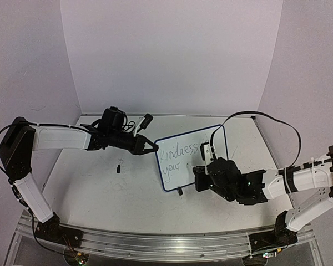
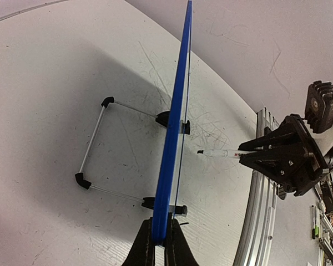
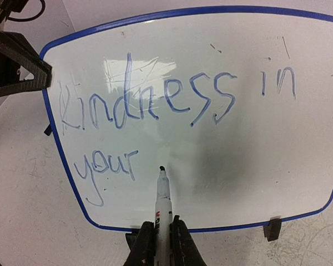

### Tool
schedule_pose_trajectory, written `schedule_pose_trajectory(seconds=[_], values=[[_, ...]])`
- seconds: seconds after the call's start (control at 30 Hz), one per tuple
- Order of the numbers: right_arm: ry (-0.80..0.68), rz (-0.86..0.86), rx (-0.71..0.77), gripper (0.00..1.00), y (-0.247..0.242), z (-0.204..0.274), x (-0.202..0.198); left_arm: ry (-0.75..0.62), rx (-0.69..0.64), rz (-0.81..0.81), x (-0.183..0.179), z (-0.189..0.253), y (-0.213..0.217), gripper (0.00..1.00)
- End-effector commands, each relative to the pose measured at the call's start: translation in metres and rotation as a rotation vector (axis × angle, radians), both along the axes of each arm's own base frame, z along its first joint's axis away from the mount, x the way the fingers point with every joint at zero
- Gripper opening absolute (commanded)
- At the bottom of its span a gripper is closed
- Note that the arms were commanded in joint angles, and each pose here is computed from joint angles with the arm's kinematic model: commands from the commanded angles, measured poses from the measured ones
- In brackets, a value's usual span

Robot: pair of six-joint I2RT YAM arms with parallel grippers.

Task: Write a sentence on the whiteboard

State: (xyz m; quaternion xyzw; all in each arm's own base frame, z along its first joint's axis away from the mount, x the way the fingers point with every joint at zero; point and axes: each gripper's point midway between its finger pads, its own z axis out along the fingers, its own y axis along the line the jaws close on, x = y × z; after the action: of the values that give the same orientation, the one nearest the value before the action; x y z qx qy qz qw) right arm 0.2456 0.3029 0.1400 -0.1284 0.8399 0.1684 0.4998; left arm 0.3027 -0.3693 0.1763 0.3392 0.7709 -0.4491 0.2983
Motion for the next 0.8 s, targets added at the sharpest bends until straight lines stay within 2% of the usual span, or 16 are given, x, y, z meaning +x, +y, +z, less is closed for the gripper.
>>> schedule_pose_trajectory(seconds=[0.0,0.77], values=[[-0.005,0.006,0.035,0.0,0.002,0.006,0.0,-0.032,0.062,0.01,-0.001,-0.012,0.007,0.0],[-0.023,-0.001,0.018,0.0,0.013,0.01,0.008,-0.032,0.059,0.005,-0.001,-0.011,0.005,0.0]])
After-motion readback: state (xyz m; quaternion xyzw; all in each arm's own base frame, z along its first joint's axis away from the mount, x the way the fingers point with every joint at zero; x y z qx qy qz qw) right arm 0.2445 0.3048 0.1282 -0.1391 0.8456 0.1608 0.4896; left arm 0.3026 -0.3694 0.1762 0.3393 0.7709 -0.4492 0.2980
